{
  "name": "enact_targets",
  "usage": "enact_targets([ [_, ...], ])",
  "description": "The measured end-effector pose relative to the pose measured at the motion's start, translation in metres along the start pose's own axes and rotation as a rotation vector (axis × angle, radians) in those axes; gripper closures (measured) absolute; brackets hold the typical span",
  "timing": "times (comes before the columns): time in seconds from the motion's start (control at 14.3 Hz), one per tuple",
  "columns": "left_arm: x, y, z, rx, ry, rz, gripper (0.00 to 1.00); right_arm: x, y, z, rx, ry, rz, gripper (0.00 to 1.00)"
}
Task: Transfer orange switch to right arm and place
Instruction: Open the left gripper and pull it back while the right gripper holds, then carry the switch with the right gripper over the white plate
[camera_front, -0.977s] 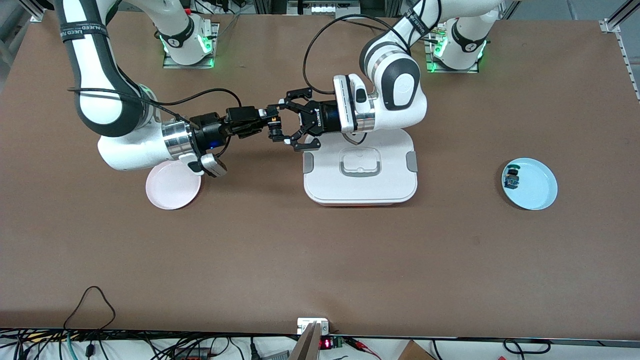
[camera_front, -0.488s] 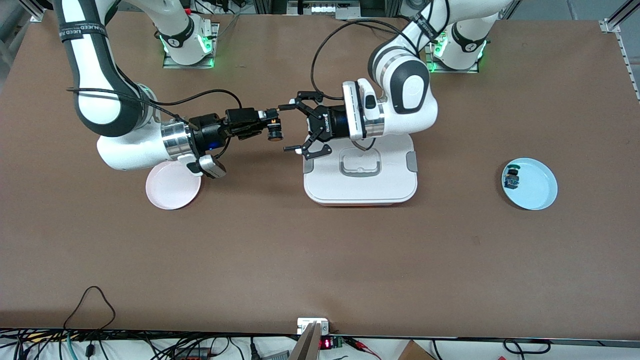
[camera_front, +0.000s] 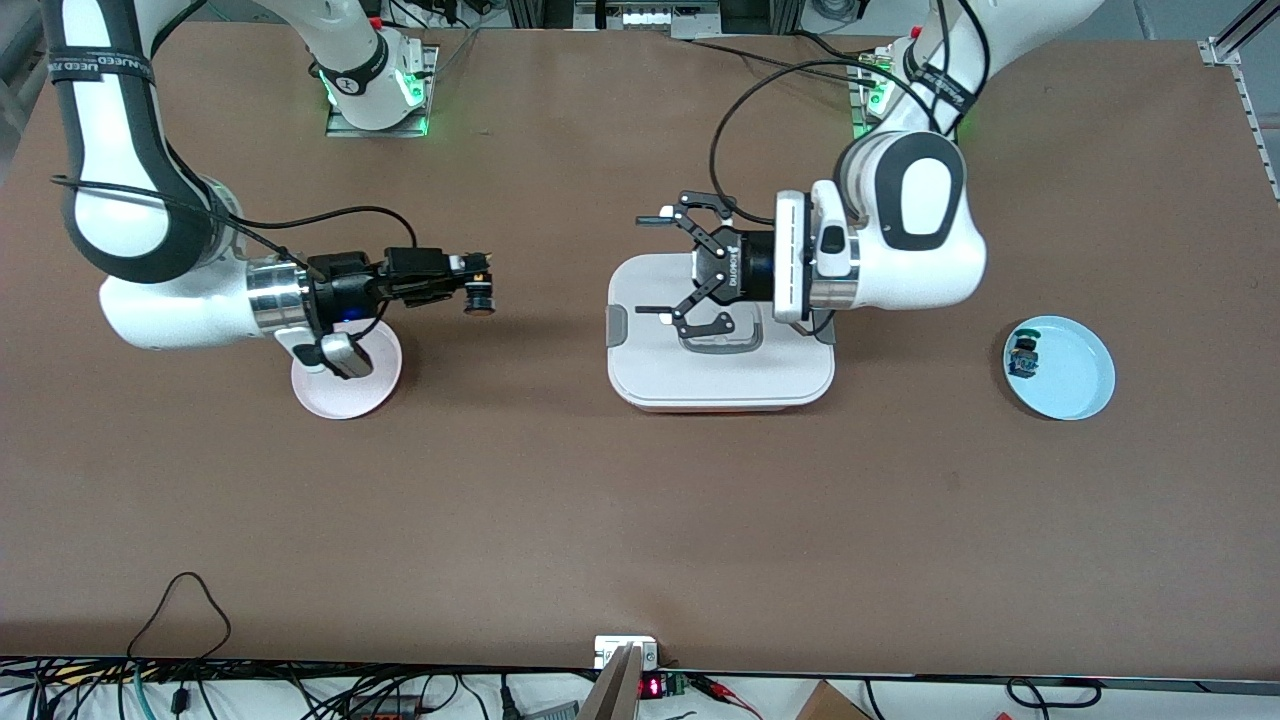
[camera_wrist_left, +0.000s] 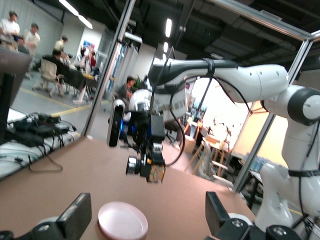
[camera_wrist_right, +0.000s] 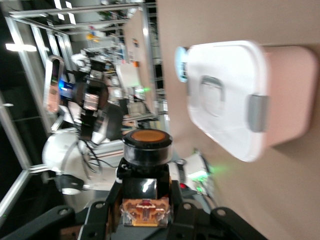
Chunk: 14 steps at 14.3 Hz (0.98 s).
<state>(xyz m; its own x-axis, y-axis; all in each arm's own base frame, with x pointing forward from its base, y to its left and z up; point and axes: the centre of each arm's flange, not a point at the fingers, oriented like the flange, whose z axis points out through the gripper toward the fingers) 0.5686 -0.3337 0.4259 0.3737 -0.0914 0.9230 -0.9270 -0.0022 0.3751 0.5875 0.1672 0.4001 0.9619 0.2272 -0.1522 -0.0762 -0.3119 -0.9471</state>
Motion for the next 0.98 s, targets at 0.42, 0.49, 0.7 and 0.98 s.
enact_targets([
  [0.42,0.006,0.005,-0.020,-0.020,-0.389,-0.170,0.00,-0.018,0.026,-0.058,-0.414,-0.115,-0.088,0.59],
  [0.49,0.005,0.006,-0.028,-0.011,-0.469,-0.219,0.00,-0.021,0.029,-0.063,-0.488,-0.150,-0.132,0.59],
  [0.7,0.012,0.009,-0.061,0.024,-0.710,-0.404,0.00,-0.027,0.038,-0.090,-0.763,-0.286,-0.327,0.59],
  [0.98,0.051,0.021,-0.104,0.263,-1.049,-0.611,0.00,-0.024,0.042,-0.120,-1.042,-0.499,-0.599,0.59],
])
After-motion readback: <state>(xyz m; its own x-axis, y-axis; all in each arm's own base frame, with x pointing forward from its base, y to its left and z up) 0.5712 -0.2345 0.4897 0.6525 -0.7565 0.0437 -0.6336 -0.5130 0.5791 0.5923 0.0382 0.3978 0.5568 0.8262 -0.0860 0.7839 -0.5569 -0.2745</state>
